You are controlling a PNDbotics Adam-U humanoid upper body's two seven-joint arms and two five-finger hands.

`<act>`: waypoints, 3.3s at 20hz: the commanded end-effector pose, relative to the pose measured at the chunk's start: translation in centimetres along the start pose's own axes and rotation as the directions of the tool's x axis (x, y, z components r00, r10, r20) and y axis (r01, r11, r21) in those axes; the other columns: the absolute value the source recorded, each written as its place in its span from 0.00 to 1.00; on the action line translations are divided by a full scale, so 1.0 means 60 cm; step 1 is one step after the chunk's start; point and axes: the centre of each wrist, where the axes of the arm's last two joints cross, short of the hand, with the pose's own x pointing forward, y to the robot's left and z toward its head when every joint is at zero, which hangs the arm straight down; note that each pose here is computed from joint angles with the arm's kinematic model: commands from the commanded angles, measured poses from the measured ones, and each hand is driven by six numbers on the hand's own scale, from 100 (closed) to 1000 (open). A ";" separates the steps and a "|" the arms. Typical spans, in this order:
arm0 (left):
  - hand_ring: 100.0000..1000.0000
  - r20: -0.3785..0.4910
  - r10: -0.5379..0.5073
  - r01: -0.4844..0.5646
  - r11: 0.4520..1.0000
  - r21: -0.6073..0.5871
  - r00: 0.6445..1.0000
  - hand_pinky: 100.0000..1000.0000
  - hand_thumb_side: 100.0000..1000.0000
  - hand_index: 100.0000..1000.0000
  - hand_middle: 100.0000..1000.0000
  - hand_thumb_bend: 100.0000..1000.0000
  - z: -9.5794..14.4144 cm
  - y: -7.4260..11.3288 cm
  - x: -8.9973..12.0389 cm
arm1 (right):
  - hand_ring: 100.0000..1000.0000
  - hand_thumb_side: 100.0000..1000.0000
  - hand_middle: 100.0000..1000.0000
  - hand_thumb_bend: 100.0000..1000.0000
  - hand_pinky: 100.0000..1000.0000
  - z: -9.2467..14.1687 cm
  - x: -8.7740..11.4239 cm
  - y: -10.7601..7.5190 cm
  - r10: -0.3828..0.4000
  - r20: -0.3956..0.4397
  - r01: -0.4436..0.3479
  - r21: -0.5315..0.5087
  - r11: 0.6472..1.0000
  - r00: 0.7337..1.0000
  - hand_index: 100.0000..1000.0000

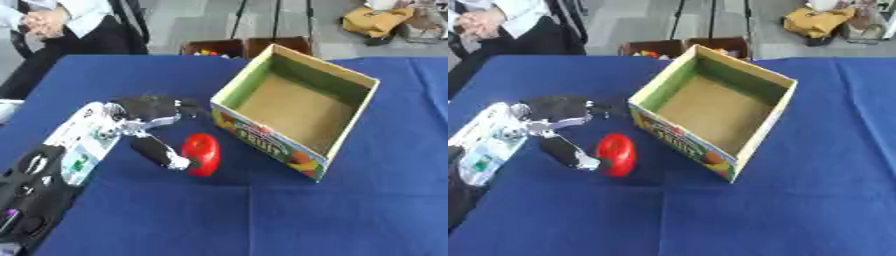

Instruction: Pick up objects on the table and place them in the box.

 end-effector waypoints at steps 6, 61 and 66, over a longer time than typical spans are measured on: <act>0.80 -0.003 0.008 -0.008 0.999 -0.054 1.000 0.41 0.68 1.00 0.91 0.44 -0.008 -0.002 -0.014 | 0.84 0.79 0.60 0.00 0.79 -0.013 0.004 0.000 0.003 0.027 -0.004 0.012 1.000 1.000 0.80; 0.36 0.078 -0.006 -0.002 0.994 0.111 0.997 0.00 0.43 0.66 0.45 0.00 0.053 0.057 0.007 | 0.86 0.81 0.60 0.00 0.81 -0.007 0.005 -0.006 0.017 -0.017 -0.018 -0.019 1.000 1.000 0.80; 0.34 0.094 0.000 -0.021 0.974 0.224 0.996 0.00 0.43 0.66 0.44 0.00 0.115 0.113 0.011 | 0.86 0.81 0.60 0.00 0.81 -0.008 0.005 -0.007 0.018 -0.018 -0.018 -0.023 1.000 1.000 0.80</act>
